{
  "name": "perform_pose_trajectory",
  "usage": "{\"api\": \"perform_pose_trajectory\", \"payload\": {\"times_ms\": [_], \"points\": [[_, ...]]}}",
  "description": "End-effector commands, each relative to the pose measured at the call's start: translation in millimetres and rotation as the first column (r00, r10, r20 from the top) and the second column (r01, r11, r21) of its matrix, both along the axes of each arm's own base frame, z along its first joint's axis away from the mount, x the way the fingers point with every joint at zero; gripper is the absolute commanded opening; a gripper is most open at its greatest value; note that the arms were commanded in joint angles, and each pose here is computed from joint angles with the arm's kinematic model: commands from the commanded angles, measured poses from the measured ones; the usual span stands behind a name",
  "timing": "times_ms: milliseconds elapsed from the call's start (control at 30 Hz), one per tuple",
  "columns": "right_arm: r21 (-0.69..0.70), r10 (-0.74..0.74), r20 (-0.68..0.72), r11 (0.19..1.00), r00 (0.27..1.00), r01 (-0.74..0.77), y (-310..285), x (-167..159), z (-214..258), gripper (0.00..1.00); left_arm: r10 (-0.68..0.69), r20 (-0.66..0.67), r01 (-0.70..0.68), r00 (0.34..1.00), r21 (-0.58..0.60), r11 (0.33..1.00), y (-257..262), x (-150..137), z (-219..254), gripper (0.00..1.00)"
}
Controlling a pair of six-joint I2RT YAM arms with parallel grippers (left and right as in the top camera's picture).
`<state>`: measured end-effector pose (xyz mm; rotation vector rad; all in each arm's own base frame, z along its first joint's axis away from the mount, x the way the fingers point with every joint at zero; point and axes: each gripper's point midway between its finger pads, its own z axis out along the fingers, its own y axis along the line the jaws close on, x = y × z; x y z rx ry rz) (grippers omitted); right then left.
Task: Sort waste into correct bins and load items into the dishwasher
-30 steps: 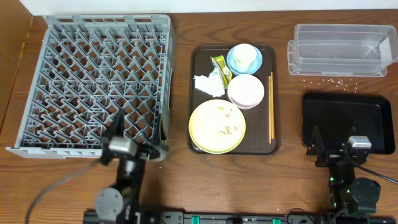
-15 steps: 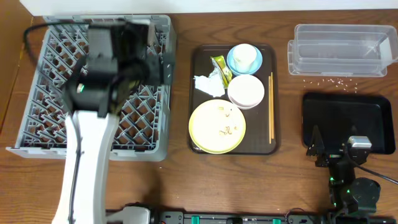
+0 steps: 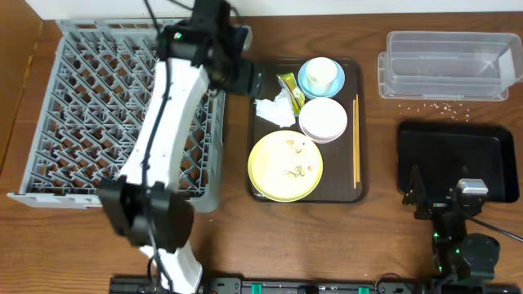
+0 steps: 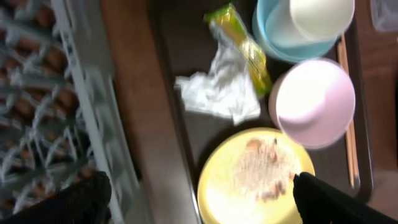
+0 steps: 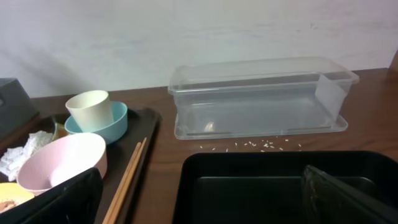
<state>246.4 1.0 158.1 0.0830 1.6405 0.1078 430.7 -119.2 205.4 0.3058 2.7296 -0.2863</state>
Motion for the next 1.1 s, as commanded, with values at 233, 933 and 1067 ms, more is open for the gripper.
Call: {"api": "perform_pose_trajectory", "payload": {"times_ms": [233,933,1067], "points": [[-0.011,-0.007,0.000,1.000,1.000,0.007,-1.8,-0.3,-0.5,0.99,0.048,0.074,-0.046,0.996,-0.029,0.999,-12.6,21.1,10.1,0.95],[-0.011,-0.007,0.000,1.000,1.000,0.007,-1.8,-0.3,-0.5,0.99,-0.069,-0.298,0.043,0.952,-0.091,0.995,-68.1,7.2,-156.0,0.79],[-0.011,-0.007,0.000,1.000,1.000,0.007,-1.8,-0.3,-0.5,0.99,-0.051,-0.282,0.038,0.958,-0.050,0.998,-61.8,11.8,-159.7,0.78]]}}
